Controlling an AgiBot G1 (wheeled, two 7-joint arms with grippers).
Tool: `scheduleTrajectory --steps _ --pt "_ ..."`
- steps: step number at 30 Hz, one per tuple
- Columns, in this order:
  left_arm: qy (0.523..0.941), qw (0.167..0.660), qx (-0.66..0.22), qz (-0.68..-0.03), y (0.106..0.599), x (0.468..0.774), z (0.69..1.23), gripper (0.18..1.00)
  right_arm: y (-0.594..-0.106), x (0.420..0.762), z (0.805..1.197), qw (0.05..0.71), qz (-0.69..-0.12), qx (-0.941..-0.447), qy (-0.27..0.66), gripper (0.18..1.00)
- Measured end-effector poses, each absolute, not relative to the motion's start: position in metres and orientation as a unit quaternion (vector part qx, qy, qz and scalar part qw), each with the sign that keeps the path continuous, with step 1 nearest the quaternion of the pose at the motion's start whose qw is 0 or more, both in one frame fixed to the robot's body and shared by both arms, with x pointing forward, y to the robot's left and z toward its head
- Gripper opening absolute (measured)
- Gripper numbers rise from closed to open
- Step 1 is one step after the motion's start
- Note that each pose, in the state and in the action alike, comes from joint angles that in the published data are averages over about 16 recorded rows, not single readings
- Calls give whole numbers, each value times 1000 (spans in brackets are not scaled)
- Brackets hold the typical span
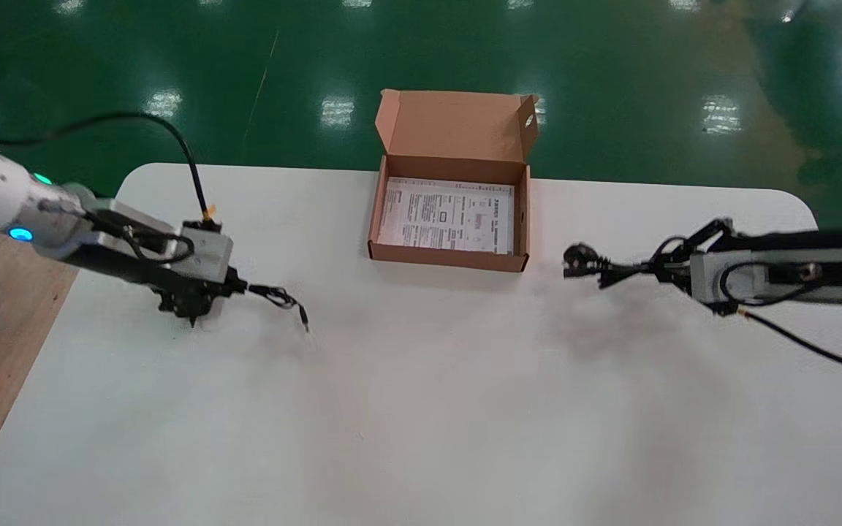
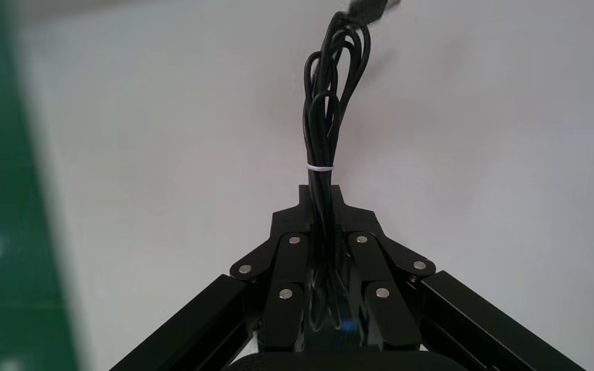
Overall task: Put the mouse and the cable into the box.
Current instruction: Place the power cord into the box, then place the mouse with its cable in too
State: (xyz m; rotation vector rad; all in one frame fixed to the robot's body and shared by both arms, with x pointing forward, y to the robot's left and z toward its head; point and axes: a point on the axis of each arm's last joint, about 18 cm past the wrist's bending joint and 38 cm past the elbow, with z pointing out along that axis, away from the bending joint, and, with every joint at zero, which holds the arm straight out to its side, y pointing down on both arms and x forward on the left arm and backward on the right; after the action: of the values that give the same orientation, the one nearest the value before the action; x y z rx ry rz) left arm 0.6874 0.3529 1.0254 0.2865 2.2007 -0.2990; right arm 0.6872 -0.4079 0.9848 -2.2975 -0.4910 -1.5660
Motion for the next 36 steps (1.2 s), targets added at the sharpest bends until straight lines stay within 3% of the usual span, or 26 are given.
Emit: scheduleTrajectory --steps 9,17,25,36 --pt "784 588 132 -149 352 669 1138 217 -346 716 1044 158 -613 -750 -193 213" --pt "674 694 186 -170 328 645 1208 216 -267 748 1054 153 -634 -728 -210 212" --pt "624 727 237 -158 307 641 1232 215 -218 764 1037 144 -635 -724 -226 212" --pt "632 725 239 -132 314 656 1232 215 -192 768 1010 136 -625 -724 -256 212"
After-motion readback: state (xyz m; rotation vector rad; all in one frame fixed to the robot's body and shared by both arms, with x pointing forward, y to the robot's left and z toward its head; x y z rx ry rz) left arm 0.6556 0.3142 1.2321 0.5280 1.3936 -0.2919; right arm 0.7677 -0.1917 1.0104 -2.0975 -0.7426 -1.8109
